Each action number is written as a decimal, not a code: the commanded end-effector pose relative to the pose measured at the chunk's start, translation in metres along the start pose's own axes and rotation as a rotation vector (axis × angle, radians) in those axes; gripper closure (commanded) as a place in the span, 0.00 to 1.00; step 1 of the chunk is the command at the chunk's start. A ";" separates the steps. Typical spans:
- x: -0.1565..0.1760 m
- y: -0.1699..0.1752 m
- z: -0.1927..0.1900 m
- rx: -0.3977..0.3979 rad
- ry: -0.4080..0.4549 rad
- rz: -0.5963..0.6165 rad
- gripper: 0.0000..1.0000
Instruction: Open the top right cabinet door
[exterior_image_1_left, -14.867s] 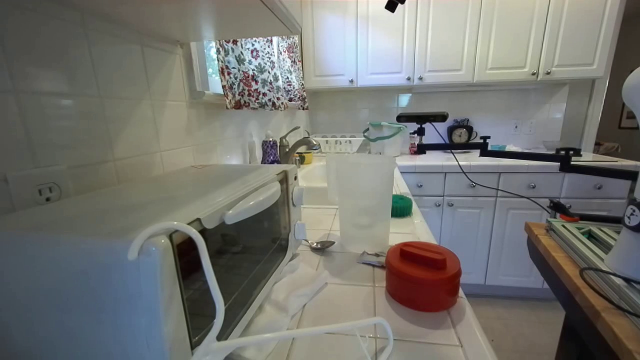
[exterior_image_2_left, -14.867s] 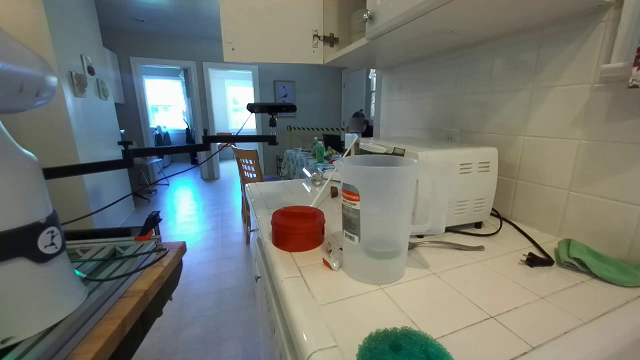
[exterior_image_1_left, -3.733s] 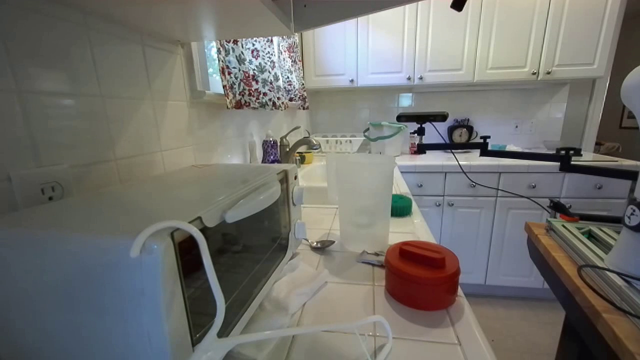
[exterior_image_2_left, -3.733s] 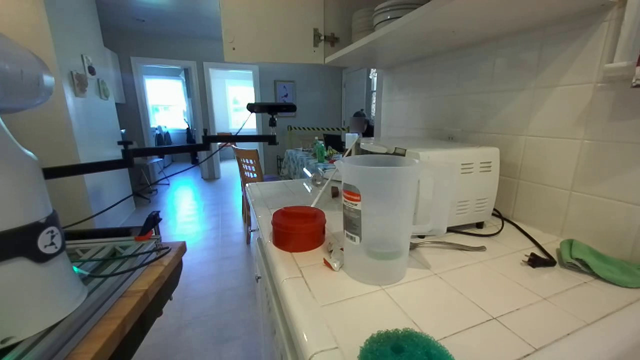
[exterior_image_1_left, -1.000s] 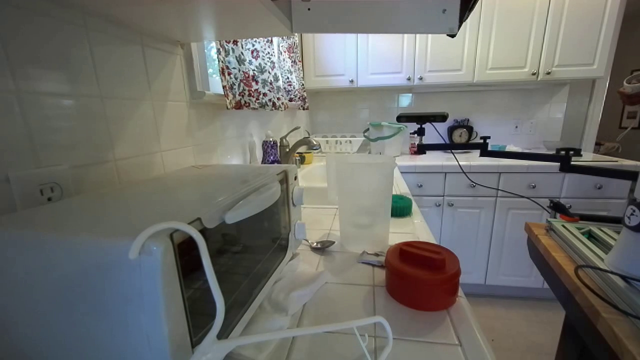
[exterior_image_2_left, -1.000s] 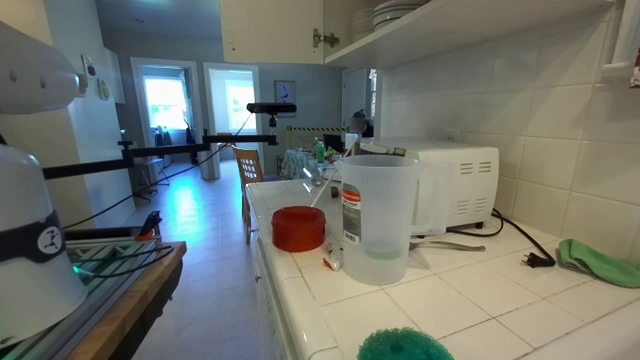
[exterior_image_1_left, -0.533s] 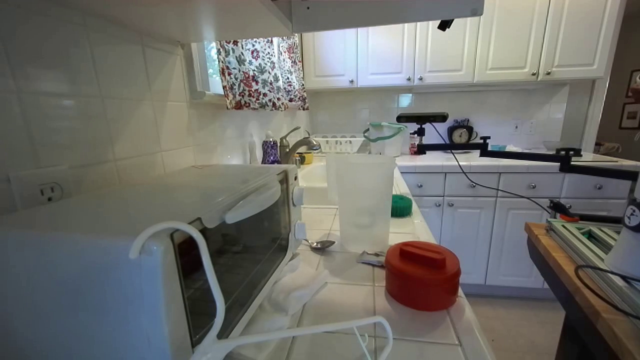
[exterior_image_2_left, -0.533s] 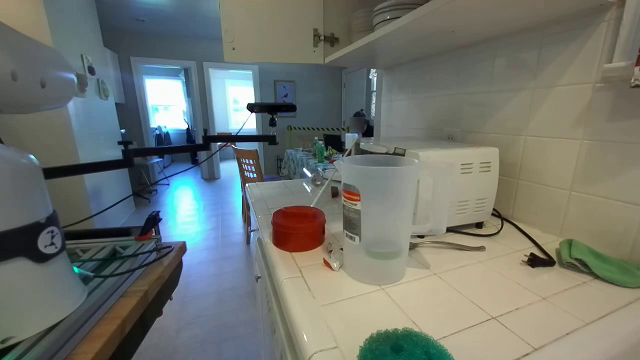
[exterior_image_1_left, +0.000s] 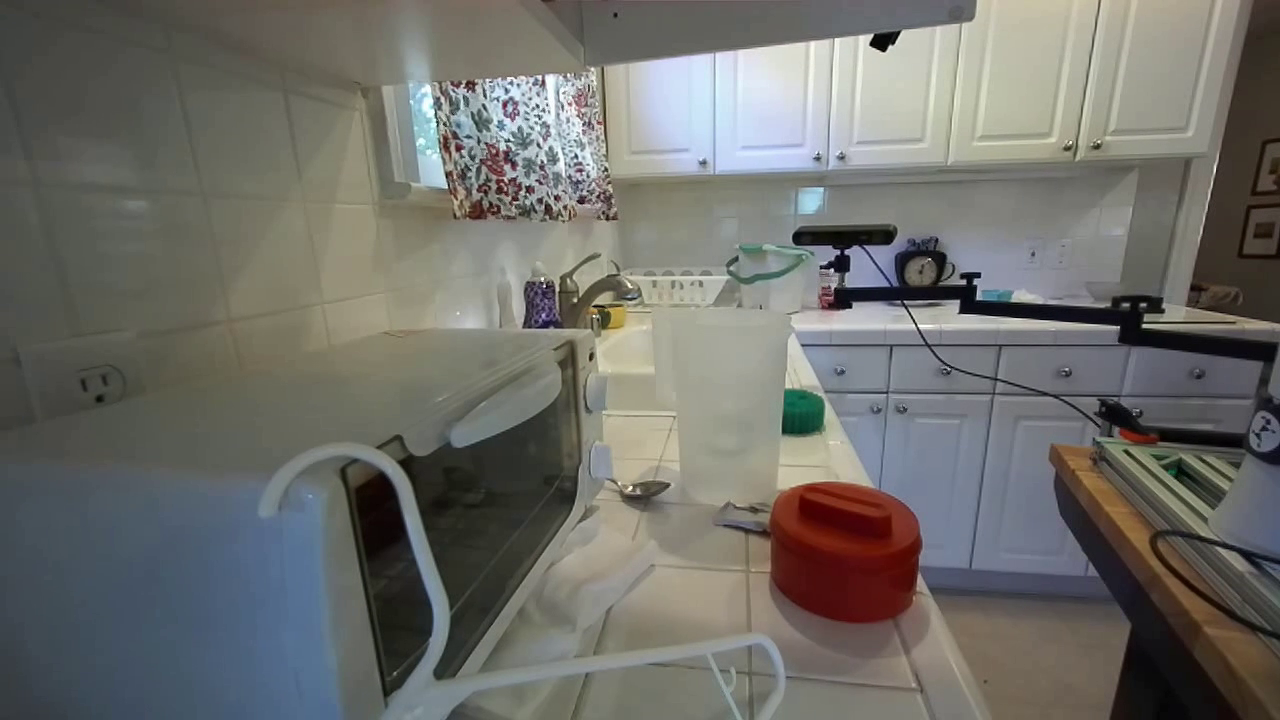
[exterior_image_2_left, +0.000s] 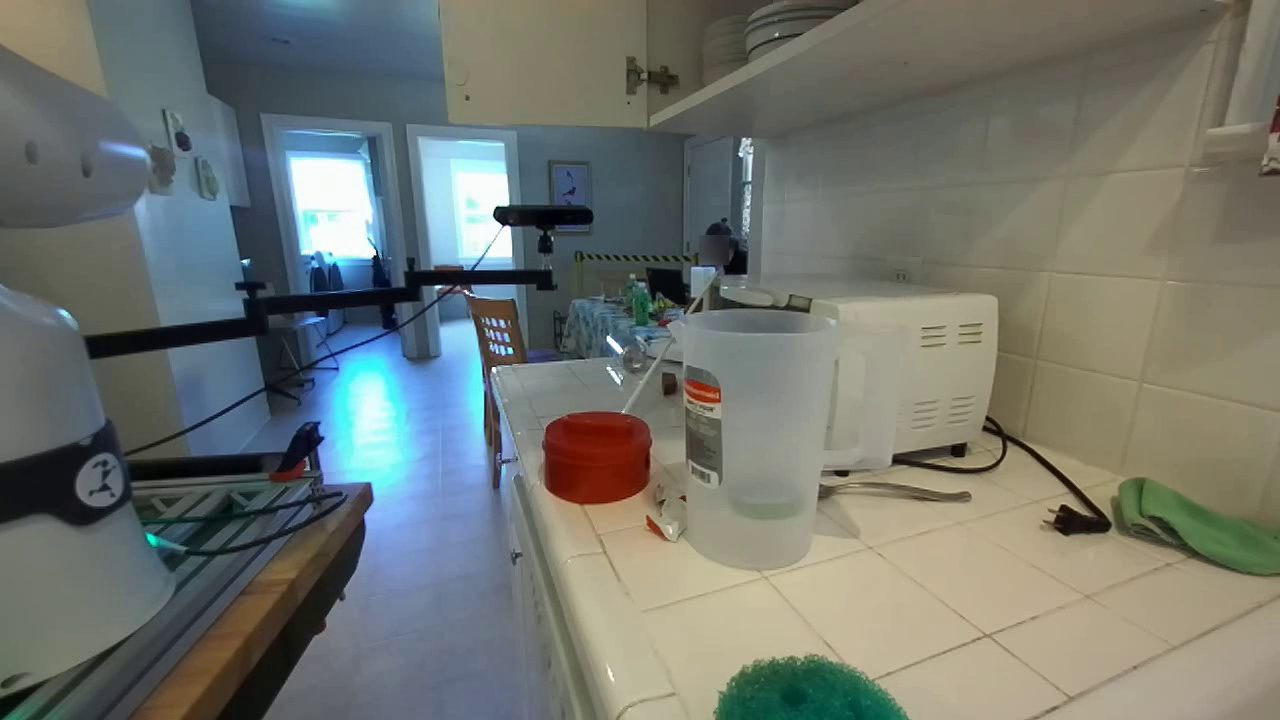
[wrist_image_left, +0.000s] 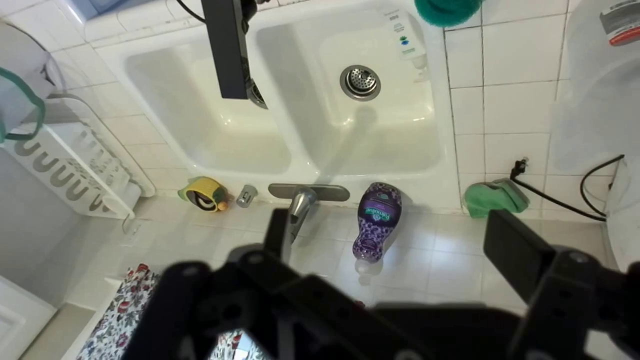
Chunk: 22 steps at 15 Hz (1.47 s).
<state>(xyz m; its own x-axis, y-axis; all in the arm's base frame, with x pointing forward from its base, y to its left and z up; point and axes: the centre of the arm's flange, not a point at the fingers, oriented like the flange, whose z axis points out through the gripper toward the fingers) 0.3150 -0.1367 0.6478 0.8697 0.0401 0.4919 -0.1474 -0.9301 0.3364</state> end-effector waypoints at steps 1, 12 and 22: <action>0.004 -0.006 -0.004 0.062 -0.010 -0.033 0.00; -0.024 -0.016 -0.030 0.057 -0.160 -0.078 0.00; -0.041 -0.089 -0.038 0.210 -0.266 -0.279 0.00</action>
<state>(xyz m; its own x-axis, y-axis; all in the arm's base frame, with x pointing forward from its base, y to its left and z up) 0.2774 -0.0532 0.6326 0.9660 0.1722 0.1929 0.1154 -0.9546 0.2745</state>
